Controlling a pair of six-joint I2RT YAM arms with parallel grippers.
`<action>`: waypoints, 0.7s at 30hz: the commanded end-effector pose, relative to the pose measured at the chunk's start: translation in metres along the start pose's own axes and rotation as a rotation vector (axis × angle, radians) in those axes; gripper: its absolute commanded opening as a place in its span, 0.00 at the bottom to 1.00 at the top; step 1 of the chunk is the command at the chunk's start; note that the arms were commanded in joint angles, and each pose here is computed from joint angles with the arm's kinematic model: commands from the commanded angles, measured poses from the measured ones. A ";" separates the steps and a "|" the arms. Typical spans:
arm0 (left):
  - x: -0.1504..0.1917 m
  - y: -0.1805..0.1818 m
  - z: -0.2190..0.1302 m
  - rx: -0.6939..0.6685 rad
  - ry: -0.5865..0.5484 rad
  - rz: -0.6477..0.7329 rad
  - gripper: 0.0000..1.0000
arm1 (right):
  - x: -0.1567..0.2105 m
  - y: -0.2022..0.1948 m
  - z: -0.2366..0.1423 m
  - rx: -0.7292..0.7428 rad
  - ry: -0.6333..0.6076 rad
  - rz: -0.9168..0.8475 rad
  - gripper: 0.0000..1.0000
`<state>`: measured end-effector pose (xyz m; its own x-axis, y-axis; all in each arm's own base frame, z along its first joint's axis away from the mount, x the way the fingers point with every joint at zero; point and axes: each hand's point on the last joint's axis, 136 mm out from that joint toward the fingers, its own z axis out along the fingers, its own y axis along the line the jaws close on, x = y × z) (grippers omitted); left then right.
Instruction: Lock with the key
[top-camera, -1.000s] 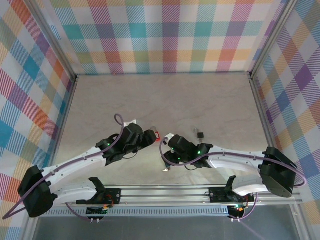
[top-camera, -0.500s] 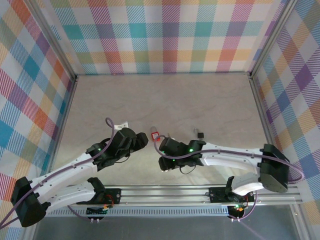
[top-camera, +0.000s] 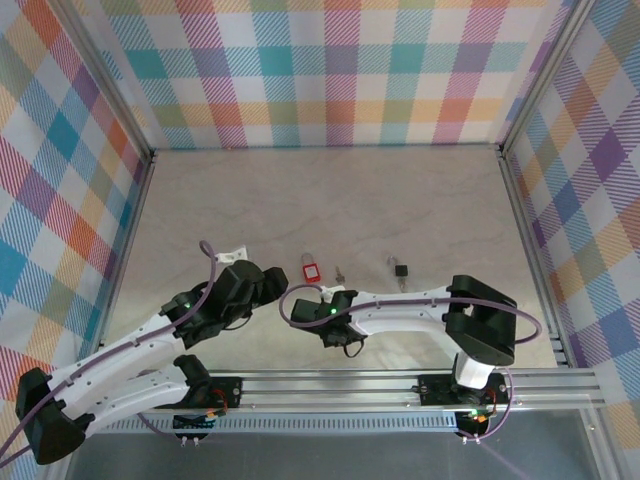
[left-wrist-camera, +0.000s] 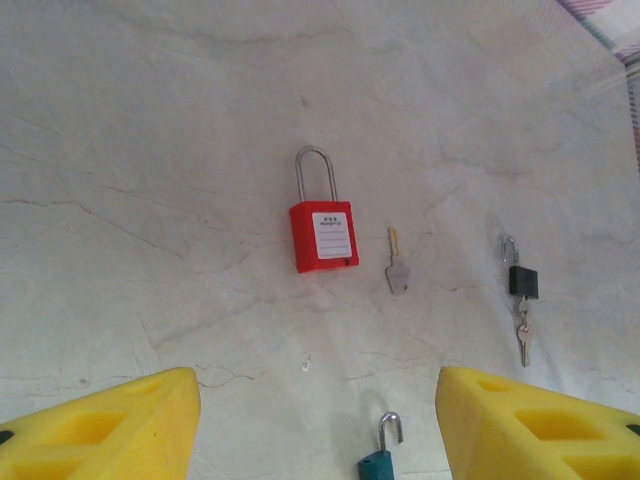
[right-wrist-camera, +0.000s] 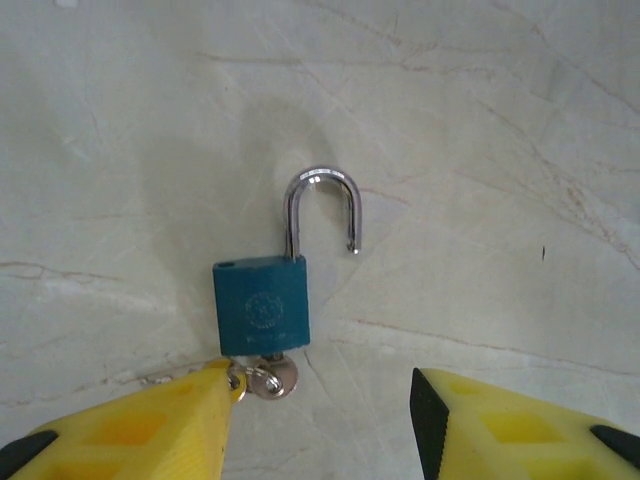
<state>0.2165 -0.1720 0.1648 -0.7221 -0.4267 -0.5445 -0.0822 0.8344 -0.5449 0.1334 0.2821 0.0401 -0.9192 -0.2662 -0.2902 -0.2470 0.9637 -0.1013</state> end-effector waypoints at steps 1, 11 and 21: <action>-0.002 0.010 -0.006 -0.034 -0.024 0.039 0.64 | -0.011 0.007 0.000 0.045 -0.050 -0.001 0.51; -0.002 0.019 -0.012 -0.047 -0.037 0.046 0.65 | -0.004 0.011 0.009 0.138 -0.020 -0.015 0.51; -0.002 0.022 -0.014 -0.054 -0.039 0.049 0.65 | -0.003 0.003 0.021 0.240 -0.008 -0.035 0.45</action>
<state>0.2092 -0.1478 0.1611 -0.7029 -0.4084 -0.5823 -0.1076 0.8704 -0.4804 0.1413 0.3023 0.0217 -0.9070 -0.2946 -0.3010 -0.2231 0.9422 -0.2499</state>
